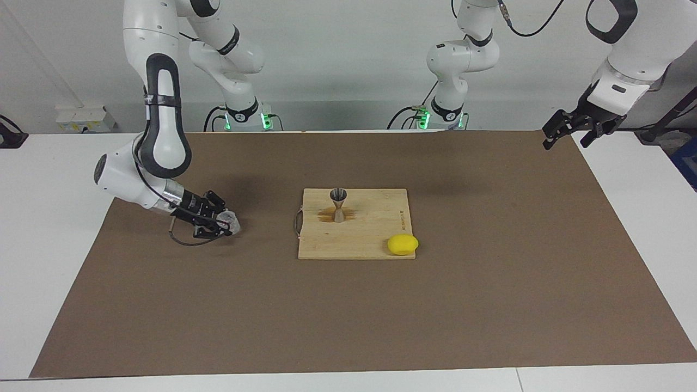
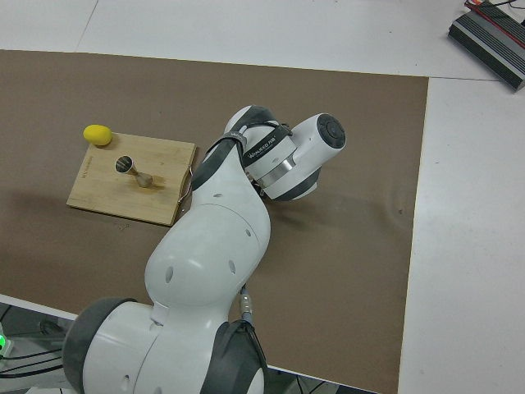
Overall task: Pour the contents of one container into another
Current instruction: 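Carry the clear glass back and lower it beside the board with the right gripper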
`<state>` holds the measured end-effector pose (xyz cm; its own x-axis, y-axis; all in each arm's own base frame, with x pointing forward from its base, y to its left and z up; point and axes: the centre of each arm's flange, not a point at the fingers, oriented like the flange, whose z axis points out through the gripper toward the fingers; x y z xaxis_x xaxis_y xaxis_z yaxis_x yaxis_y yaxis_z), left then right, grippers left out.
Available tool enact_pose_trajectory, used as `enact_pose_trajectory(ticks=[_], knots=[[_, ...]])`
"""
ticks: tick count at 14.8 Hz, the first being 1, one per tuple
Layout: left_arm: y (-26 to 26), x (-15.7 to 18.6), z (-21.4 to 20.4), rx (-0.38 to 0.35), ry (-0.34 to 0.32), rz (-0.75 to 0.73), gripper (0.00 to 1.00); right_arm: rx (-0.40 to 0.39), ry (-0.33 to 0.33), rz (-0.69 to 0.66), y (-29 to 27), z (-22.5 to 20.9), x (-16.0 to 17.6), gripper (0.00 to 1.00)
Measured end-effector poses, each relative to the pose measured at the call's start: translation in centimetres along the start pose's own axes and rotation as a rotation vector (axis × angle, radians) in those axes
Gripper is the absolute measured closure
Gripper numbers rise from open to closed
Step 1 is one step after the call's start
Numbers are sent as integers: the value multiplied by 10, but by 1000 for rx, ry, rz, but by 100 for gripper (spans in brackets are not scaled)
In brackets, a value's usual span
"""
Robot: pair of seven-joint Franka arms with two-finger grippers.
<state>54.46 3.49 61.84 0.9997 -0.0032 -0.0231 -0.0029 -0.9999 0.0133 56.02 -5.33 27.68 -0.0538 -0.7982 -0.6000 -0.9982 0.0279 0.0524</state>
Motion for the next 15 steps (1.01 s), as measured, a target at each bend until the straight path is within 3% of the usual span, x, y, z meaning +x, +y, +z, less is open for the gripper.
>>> enact_pose_trajectory(ticks=[7,9,11,15], knots=[[0,1,0,0,6,-9,0,12,2,6,-1,5,2,46],[0,1,-1,0,7,-9,0,14,9,13,1,8,5,33],[0,1,-1,0,7,-9,0,13,9,15,2,9,6,12],[0,1,-1,1,8,-10,0,18,10,11,2,6,4,0]])
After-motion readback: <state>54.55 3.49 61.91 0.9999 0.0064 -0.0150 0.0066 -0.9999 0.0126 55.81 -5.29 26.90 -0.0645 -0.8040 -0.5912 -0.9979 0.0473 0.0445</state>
